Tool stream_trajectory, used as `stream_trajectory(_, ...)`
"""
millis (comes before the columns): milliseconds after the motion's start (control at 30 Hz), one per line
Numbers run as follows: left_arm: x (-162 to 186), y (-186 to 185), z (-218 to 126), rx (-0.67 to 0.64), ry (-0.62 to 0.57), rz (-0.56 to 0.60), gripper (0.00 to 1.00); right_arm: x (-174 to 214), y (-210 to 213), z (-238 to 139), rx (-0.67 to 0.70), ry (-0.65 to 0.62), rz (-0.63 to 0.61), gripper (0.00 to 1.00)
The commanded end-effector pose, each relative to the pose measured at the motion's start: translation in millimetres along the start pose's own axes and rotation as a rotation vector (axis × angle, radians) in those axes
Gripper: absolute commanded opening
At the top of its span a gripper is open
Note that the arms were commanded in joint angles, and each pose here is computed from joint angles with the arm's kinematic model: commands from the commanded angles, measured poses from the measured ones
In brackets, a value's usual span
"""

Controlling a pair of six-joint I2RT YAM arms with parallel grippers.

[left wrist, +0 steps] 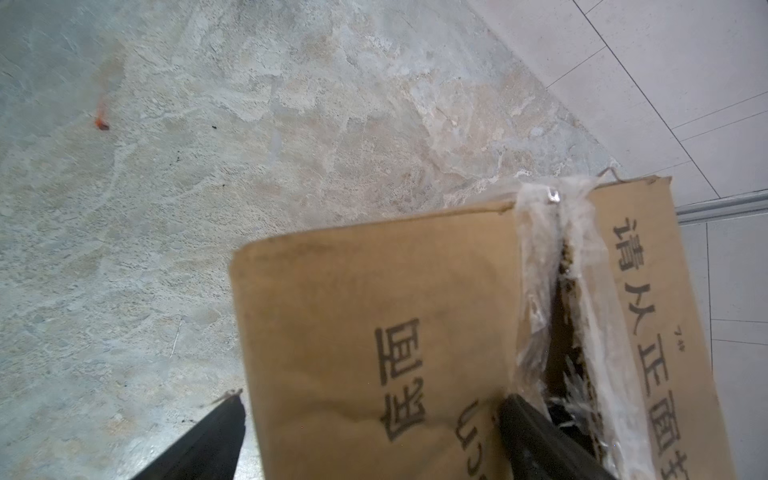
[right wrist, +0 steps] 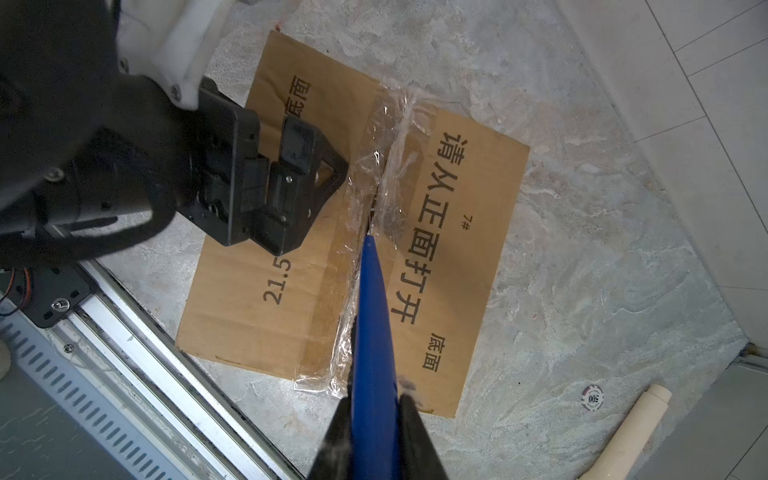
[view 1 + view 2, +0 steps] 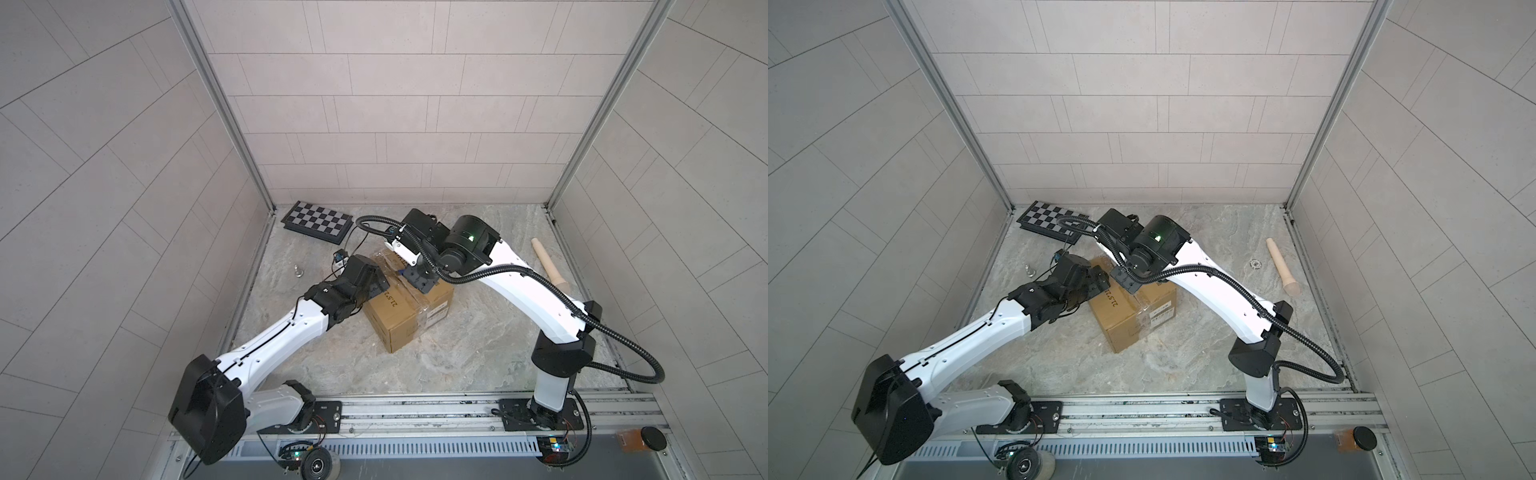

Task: Unpack the express box

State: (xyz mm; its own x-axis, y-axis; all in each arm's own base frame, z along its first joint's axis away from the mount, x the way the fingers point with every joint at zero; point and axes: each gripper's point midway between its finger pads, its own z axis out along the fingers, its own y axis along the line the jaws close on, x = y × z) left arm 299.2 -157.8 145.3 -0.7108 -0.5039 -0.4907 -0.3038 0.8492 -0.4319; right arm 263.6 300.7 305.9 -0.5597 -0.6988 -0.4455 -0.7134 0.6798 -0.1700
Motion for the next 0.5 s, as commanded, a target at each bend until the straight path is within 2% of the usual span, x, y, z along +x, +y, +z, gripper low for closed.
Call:
stream_trajectory(0,57.6,87.8,9.4,-0.322,0.212,0.117,0.98,2.6,-4.1,7.6,0.026,0.026,-0.014,0.0)
stream_trajectory(467,58.6,89.1,10.4,-0.321,0.214,0.113,0.98,5.3,5.3,12.1,-0.02,0.057,0.008,0.0)
